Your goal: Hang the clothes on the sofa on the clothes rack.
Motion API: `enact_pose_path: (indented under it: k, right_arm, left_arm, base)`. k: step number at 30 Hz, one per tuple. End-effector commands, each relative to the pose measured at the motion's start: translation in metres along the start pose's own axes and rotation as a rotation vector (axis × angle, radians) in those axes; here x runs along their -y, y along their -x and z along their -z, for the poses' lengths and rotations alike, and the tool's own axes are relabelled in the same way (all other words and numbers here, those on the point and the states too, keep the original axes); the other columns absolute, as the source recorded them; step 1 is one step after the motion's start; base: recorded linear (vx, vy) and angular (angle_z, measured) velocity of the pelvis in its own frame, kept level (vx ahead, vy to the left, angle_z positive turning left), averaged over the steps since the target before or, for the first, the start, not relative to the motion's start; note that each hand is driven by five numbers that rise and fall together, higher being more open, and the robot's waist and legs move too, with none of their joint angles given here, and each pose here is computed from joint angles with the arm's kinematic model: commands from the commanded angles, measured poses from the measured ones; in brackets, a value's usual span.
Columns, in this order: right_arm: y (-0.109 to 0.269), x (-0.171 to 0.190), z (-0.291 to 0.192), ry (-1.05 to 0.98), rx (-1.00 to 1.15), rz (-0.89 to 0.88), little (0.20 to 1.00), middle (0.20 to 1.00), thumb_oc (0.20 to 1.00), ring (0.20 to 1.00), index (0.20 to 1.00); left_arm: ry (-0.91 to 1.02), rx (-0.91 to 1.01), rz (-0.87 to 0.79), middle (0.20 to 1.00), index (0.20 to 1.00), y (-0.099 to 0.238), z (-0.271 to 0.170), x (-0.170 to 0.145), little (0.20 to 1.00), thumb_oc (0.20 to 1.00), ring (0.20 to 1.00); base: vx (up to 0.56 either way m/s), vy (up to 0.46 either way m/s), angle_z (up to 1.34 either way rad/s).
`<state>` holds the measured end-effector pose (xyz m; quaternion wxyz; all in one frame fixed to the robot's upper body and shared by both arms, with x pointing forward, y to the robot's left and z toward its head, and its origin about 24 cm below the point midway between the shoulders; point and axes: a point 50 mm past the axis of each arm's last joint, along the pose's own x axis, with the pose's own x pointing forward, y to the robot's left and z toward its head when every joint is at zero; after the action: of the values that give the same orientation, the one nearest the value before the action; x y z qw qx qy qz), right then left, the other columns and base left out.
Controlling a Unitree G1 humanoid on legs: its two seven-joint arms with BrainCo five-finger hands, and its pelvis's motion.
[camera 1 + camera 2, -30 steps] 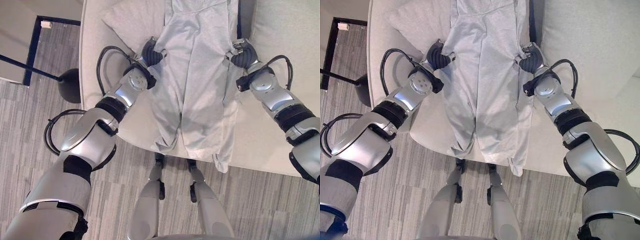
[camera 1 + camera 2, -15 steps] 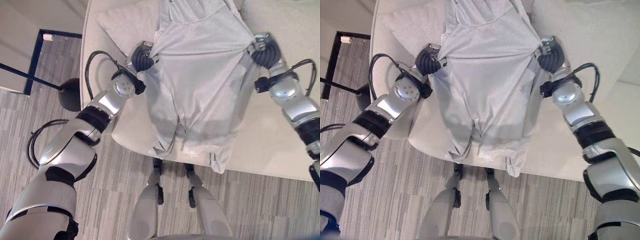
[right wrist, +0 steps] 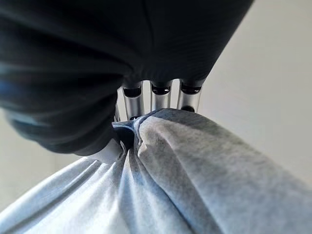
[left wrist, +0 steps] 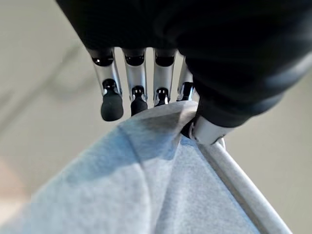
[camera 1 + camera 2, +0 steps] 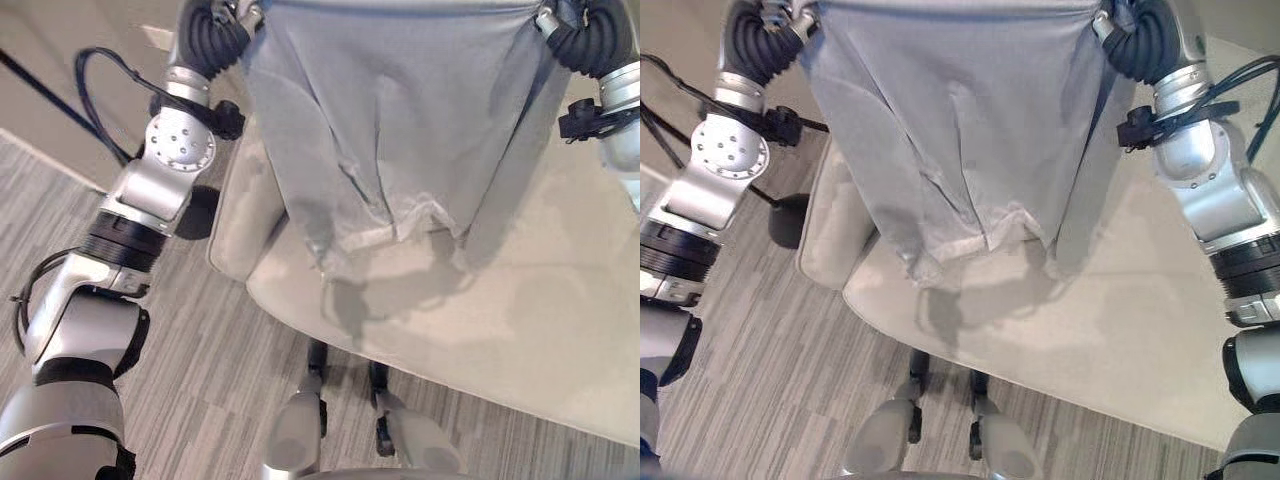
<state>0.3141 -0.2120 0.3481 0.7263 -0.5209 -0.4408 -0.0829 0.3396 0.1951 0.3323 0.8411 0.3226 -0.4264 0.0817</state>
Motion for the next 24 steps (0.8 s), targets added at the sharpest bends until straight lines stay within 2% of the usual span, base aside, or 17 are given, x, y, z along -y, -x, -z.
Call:
enact_pose_path:
  k: [1, 7, 12, 18, 24]
  right_arm:
    - [-0.006, 0.02, -0.004, 0.064, 0.041, 0.074, 0.2, 0.2, 0.2, 0.2, 0.2]
    - [-0.006, 0.02, -0.009, 0.133, 0.058, 0.055, 0.2, 0.2, 0.2, 0.2, 0.2]
    - [-0.014, 0.022, -0.017, 0.164, 0.09, 0.07, 0.2, 0.2, 0.2, 0.2, 0.2]
    - [-0.029, 0.026, -0.027, 0.202, 0.115, 0.104, 0.2, 0.2, 0.2, 0.2, 0.2]
    - [-0.04, 0.034, -0.037, 0.219, 0.133, 0.145, 0.2, 0.2, 0.2, 0.2, 0.2]
  left_arm:
    - [-0.006, 0.005, -0.129, 0.2, 0.2, 0.004, 0.007, -0.016, 0.2, 0.2, 0.2]
    - [-0.104, 0.054, -0.167, 0.2, 0.2, 0.011, 0.0, -0.04, 0.2, 0.2, 0.2]
    - [-0.151, 0.068, -0.178, 0.2, 0.2, 0.01, -0.003, -0.048, 0.2, 0.2, 0.2]
    - [-0.166, 0.089, -0.184, 0.2, 0.2, 0.004, -0.01, -0.049, 0.2, 0.2, 0.2]
    - [-0.136, 0.121, -0.183, 0.2, 0.2, -0.007, -0.022, -0.036, 0.2, 0.2, 0.2]
  base:
    - [0.06, 0.021, 0.75]
    - [0.17, 0.113, 0.62]
    - [0.08, 0.108, 0.29]
    - [0.05, 0.152, 0.21]
    - [0.01, 0.079, 0.0]
